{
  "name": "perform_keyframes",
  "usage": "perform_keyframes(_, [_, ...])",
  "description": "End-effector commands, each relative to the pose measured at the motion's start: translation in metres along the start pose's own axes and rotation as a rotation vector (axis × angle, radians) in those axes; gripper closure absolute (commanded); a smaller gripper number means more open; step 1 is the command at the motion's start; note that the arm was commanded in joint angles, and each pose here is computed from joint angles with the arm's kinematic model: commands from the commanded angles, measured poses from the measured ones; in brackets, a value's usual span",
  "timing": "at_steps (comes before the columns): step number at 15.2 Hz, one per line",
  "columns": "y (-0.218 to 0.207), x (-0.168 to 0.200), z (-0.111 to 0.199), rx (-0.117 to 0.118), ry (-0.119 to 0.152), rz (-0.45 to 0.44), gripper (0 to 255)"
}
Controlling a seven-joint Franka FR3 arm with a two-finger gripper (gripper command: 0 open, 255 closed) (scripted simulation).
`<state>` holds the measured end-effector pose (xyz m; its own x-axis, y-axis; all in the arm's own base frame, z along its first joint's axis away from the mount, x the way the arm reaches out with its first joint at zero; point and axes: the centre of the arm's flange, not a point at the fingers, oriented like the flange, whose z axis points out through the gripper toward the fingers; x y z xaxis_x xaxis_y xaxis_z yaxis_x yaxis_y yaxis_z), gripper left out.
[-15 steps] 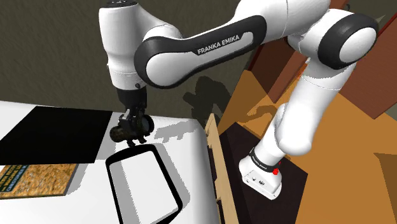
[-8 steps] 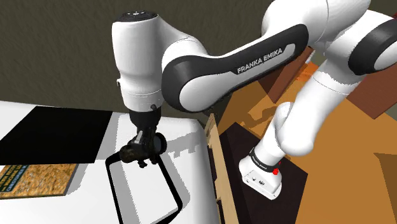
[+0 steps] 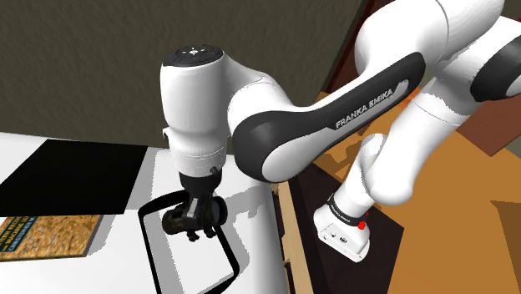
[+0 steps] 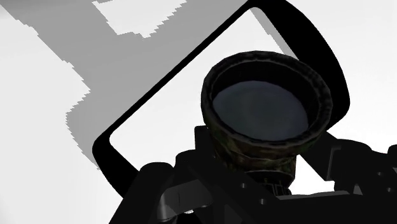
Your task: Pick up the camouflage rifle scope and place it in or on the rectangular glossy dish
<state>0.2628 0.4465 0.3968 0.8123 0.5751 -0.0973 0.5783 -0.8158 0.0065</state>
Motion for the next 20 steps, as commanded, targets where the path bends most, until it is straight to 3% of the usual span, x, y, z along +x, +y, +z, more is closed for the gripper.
perform_keyframes(1, [0.0, 0.001, 0.011, 0.0, 0.001, 0.0, 255])
perform_keyframes(10, [0.0, 0.005, 0.059, 0.0, 0.001, 0.0, 255])
perform_keyframes(18, [0.0, 0.005, 0.059, 0.0, 0.001, 0.0, 255])
perform_keyframes(19, [0.0, 0.005, 0.059, 0.0, 0.001, 0.0, 0])
perform_keyframes(20, [0.0, 0.005, 0.059, 0.0, 0.001, 0.0, 0])
